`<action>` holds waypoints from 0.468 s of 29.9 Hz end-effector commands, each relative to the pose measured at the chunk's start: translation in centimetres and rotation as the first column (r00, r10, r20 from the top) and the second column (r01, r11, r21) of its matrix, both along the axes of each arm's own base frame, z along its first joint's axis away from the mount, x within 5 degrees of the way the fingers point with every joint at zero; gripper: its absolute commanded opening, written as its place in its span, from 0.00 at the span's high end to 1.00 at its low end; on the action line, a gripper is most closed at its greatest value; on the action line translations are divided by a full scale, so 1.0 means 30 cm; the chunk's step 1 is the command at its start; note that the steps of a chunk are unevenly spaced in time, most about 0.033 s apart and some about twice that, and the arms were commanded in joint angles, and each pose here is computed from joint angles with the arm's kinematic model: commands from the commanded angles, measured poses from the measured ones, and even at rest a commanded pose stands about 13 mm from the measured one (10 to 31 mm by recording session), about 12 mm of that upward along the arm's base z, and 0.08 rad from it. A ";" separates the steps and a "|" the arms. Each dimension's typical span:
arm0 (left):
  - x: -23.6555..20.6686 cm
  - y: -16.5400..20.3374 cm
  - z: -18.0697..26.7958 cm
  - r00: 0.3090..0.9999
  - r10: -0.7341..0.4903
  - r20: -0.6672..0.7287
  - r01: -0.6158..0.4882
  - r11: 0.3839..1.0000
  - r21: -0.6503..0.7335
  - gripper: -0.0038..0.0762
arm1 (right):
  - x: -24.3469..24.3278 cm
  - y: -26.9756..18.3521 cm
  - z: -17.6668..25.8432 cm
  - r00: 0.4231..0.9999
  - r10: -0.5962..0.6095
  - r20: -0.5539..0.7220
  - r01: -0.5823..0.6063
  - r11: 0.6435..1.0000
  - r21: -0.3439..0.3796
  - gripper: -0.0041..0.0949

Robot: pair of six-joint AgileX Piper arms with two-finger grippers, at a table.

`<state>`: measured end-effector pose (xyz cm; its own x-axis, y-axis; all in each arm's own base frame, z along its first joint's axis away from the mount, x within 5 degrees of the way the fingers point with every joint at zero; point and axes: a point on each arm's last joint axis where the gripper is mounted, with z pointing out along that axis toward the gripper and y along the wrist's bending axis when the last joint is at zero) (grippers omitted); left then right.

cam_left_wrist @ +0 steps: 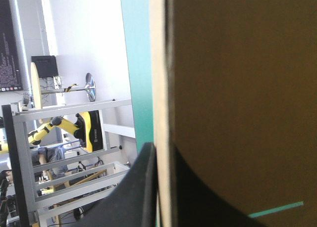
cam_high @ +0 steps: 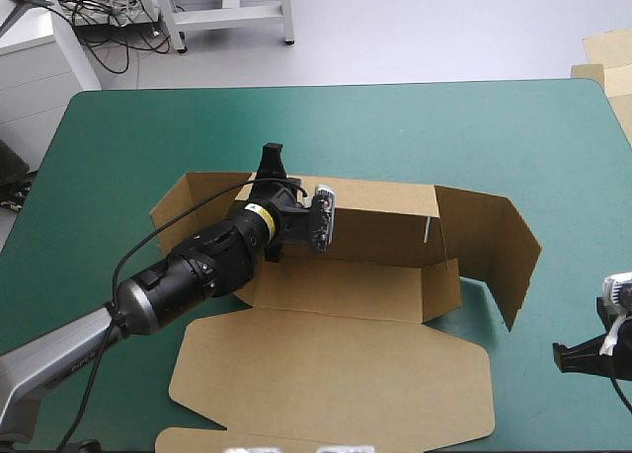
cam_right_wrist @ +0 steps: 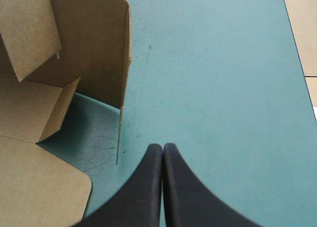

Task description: Fold the box

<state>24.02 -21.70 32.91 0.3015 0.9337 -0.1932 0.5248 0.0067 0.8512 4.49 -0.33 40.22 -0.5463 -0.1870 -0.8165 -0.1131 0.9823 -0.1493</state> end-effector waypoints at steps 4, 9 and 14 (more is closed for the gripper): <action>-0.017 0.027 0.021 0.997 0.069 0.045 -0.065 0.993 -0.097 0.96 | 0.009 -0.002 0.046 0.995 -0.014 0.101 0.013 1.000 0.009 0.98; -0.015 0.043 0.001 0.991 0.128 0.031 -0.124 0.986 -0.108 0.96 | 0.018 0.000 0.060 0.988 -0.015 0.153 0.012 1.000 0.022 0.98; -0.003 0.064 0.013 0.974 0.218 0.062 -0.208 0.968 -0.141 0.96 | 0.021 0.001 0.062 0.987 -0.013 0.160 0.010 1.000 0.024 0.98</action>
<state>24.06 -20.74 31.53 0.1745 0.9496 -0.2605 0.4895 0.1458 0.8597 4.83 -0.25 40.75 -0.4894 -0.1646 -0.8564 -0.0984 0.9862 -0.1333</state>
